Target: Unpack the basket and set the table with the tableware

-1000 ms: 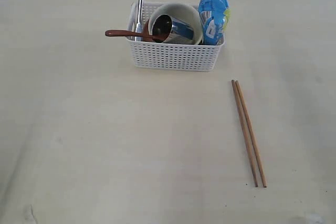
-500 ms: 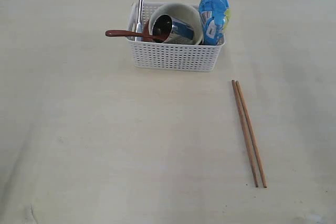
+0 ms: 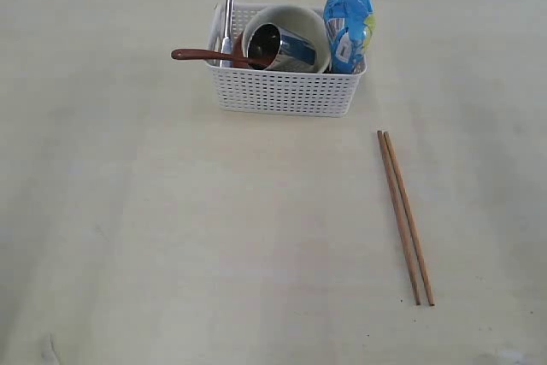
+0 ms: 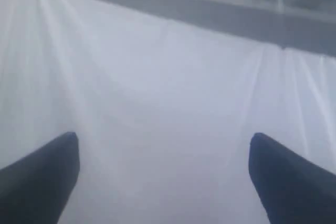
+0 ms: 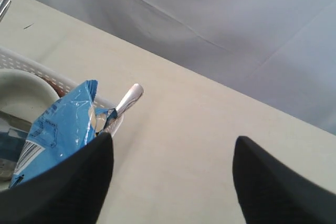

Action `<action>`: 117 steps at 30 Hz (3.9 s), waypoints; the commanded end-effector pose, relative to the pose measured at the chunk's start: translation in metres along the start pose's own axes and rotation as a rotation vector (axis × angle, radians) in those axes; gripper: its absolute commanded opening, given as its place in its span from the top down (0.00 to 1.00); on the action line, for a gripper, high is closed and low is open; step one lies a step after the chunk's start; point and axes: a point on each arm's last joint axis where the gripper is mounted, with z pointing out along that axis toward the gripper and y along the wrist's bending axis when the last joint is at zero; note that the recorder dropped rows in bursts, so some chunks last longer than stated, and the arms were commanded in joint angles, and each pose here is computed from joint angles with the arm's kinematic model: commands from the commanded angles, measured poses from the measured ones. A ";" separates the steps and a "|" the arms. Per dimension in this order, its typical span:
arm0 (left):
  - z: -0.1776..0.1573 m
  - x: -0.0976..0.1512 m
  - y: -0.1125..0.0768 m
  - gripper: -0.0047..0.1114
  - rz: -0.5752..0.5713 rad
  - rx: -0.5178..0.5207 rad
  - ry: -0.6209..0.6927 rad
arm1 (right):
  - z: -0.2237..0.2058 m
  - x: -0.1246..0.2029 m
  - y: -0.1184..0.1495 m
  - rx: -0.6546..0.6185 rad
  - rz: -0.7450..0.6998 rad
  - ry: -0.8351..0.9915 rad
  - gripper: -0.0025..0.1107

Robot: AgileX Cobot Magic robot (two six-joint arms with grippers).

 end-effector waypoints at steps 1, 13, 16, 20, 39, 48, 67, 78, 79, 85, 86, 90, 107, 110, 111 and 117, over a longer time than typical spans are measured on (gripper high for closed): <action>-0.001 -0.012 -0.005 0.26 -0.072 0.062 -0.139 | -0.002 -0.001 -0.002 0.003 -0.001 -0.011 0.43; -0.001 -0.008 -0.004 0.26 -0.061 0.051 -0.091 | -0.002 -0.003 -0.001 -0.010 -0.002 -0.032 0.43; -0.001 -0.008 -0.004 0.26 -0.061 0.051 -0.091 | -0.002 -0.003 -0.001 -0.010 0.003 -0.032 0.43; -0.001 -0.008 -0.004 0.26 -0.069 0.045 -0.094 | -0.002 -0.003 -0.001 -0.011 0.019 -0.032 0.43; 0.117 -0.052 0.012 0.26 -0.036 -0.060 0.258 | -0.002 -0.003 -0.001 -0.012 0.027 -0.034 0.43; 0.223 0.051 0.051 0.26 0.067 -0.192 0.824 | -0.002 -0.002 -0.002 -0.001 0.012 -0.020 0.43; 0.303 0.197 -0.045 0.26 0.622 0.342 1.825 | -0.003 0.011 -0.010 0.086 -0.079 0.123 0.43; 0.290 0.235 -0.099 0.26 0.825 0.844 1.855 | -0.005 0.019 -0.016 0.144 -0.141 0.220 0.52; 0.289 0.236 -0.101 0.26 0.807 0.871 1.856 | -0.005 0.019 -0.016 0.144 -0.141 0.220 0.56; 0.286 0.240 -0.105 0.26 0.791 0.944 1.852 | -0.005 0.019 -0.016 0.145 -0.145 0.220 0.61; 0.286 0.241 -0.104 0.26 0.803 0.948 1.850 | -0.005 0.019 -0.016 0.145 -0.145 0.220 0.61; 0.285 0.257 -0.100 0.26 0.907 0.964 1.836 | -0.005 0.019 -0.016 0.146 -0.139 0.219 0.61; 0.277 0.302 -0.082 0.74 1.017 0.931 1.863 | -0.003 0.014 -0.013 0.116 -0.137 0.166 0.62; 0.277 0.302 -0.082 0.89 1.020 0.931 1.865 | -0.003 0.014 -0.013 0.116 -0.137 0.166 0.62; 0.277 0.302 -0.082 0.95 1.021 0.934 1.864 | -0.003 0.014 -0.013 0.116 -0.137 0.166 0.62; 0.277 0.300 -0.077 0.96 1.078 0.931 1.895 | -0.003 0.014 -0.013 0.116 -0.137 0.166 0.62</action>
